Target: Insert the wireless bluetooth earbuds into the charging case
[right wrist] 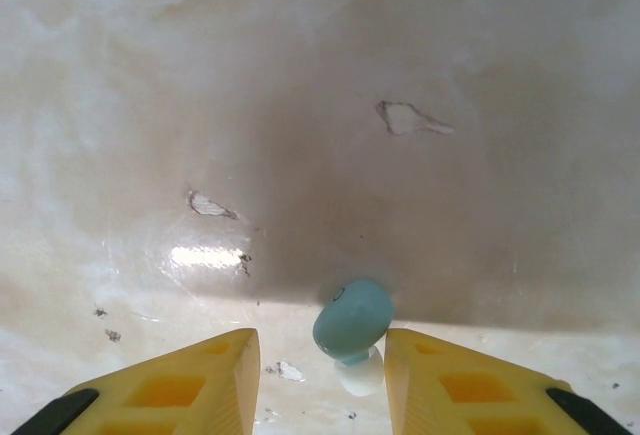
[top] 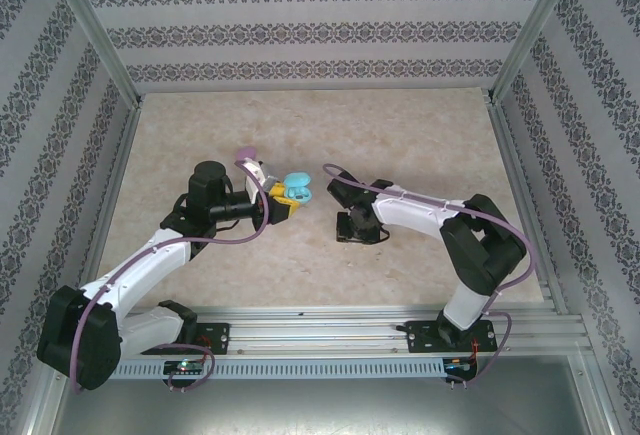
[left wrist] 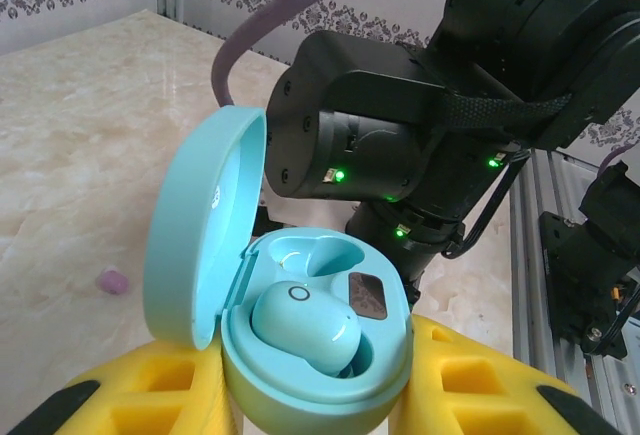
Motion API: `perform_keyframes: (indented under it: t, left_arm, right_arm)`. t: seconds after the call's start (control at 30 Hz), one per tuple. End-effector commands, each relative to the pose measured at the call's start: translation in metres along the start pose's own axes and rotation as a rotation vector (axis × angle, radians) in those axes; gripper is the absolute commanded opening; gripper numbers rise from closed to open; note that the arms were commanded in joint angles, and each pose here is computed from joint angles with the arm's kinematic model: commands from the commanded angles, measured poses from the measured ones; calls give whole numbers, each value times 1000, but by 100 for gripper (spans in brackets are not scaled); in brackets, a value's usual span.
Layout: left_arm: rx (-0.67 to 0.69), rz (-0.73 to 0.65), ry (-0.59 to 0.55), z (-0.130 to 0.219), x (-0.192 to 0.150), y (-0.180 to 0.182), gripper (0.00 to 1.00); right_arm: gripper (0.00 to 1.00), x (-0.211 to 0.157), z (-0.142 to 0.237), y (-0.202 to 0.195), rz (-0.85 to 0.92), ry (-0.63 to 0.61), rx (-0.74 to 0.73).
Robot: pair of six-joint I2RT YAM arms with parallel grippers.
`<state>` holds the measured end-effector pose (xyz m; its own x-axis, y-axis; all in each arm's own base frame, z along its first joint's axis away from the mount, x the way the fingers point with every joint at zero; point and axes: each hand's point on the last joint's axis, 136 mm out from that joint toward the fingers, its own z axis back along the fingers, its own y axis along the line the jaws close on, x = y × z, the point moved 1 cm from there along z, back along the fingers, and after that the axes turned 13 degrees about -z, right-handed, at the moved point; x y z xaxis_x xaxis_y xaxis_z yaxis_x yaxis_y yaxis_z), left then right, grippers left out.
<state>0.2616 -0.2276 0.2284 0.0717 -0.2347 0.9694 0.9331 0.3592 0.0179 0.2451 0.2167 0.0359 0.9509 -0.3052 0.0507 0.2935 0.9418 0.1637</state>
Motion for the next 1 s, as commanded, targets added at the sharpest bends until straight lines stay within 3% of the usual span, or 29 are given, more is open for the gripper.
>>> perform_keyframes:
  t: [0.0, 0.37, 0.53, 0.97]
  left_arm:
    - [1, -38, -8, 4, 7, -4, 19]
    - [6, -45, -10, 6, 8, -5, 20]
    - [4, -50, -8, 7, 7, -6, 20]
    - [3, -64, 14, 11, 1, -11, 19]
  right_arm:
    - [39, 4, 4, -8, 22, -2, -65]
    - [40, 6, 26, -9, 65, -28, -123]
    - [34, 6, 29, -5, 76, -38, -165]
    - [32, 2, 12, 0, 79, -6, -240]
